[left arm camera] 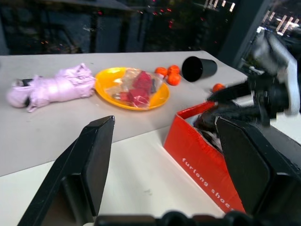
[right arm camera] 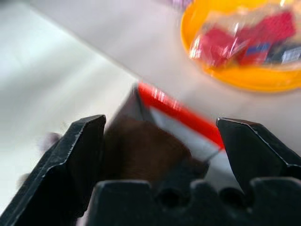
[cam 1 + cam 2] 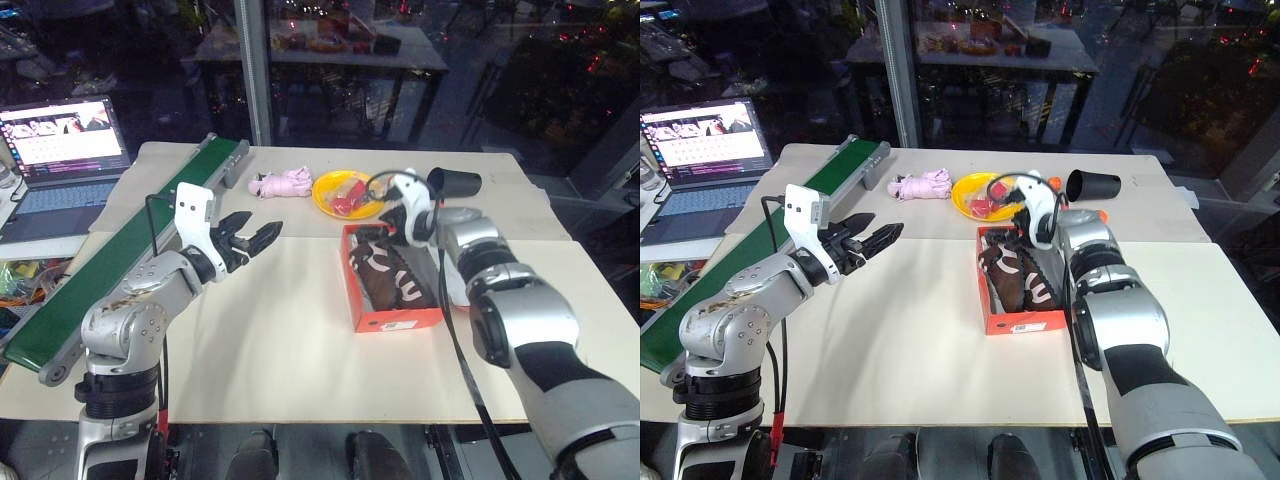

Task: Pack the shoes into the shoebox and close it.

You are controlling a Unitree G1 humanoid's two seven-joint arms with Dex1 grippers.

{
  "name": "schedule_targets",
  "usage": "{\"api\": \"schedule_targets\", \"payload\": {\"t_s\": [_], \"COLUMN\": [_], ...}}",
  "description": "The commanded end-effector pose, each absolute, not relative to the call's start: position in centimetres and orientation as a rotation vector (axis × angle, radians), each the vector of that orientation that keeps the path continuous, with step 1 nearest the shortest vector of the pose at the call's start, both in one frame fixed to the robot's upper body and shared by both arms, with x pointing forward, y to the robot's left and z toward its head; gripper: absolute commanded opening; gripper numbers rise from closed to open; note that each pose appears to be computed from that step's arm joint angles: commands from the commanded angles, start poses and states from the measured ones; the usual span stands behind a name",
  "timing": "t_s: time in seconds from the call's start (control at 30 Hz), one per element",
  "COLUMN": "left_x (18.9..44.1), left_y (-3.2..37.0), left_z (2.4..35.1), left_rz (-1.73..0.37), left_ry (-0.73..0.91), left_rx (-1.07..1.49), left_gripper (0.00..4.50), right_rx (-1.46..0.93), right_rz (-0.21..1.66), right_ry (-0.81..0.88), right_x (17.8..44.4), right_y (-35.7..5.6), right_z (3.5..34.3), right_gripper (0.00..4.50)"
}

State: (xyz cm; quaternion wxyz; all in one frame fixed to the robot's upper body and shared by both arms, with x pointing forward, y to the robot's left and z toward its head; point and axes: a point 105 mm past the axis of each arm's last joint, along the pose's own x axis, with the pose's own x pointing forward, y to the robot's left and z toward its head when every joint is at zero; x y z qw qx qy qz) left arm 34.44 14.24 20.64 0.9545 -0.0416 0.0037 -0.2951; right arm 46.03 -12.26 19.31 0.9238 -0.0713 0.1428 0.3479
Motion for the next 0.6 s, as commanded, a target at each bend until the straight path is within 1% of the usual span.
{"api": "schedule_targets", "payload": {"t_s": [0.03,0.17,0.27,0.3,0.37,0.43,0.5,0.6], "left_x": [34.6,35.0,35.1,35.2,35.3,35.4,35.5,35.6], "left_y": [13.6,12.9,12.8,12.8,12.8,12.7,12.6,12.2], "left_z": [21.9,22.0,22.0,21.9,21.9,21.8,21.8,21.9], "left_rz": [-0.629,-0.659,-0.665,-0.665,-0.668,-0.672,-0.678,-0.693], "left_ry": [-0.049,-0.052,-0.052,-0.051,-0.049,-0.048,-0.049,-0.049], "left_rx": [-0.066,-0.067,-0.066,-0.066,-0.064,-0.065,-0.065,-0.063], "left_gripper": [3.65,3.65,3.65,3.65,3.65,3.65,3.65,3.65], "right_rx": [-0.117,-0.120,-0.182,-0.203,-0.252,-0.276,-0.268,-0.263], "right_rz": [0.752,0.766,0.821,0.840,0.859,0.867,0.867,0.852], "right_ry": [0.146,0.128,0.180,0.209,0.271,0.314,0.324,0.332], "right_x": [45.8,44.8,42.8,41.9,40.4,39.3,39.0,39.4], "right_y": [-12.1,-13.1,-13.8,-14.1,-14.7,-14.8,-14.6,-14.1], "right_z": [25.3,27.0,26.3,25.8,24.2,22.9,22.4,20.9], "right_gripper": [4.46,4.46,4.46,4.06,3.77,3.02,2.37,1.29]}}
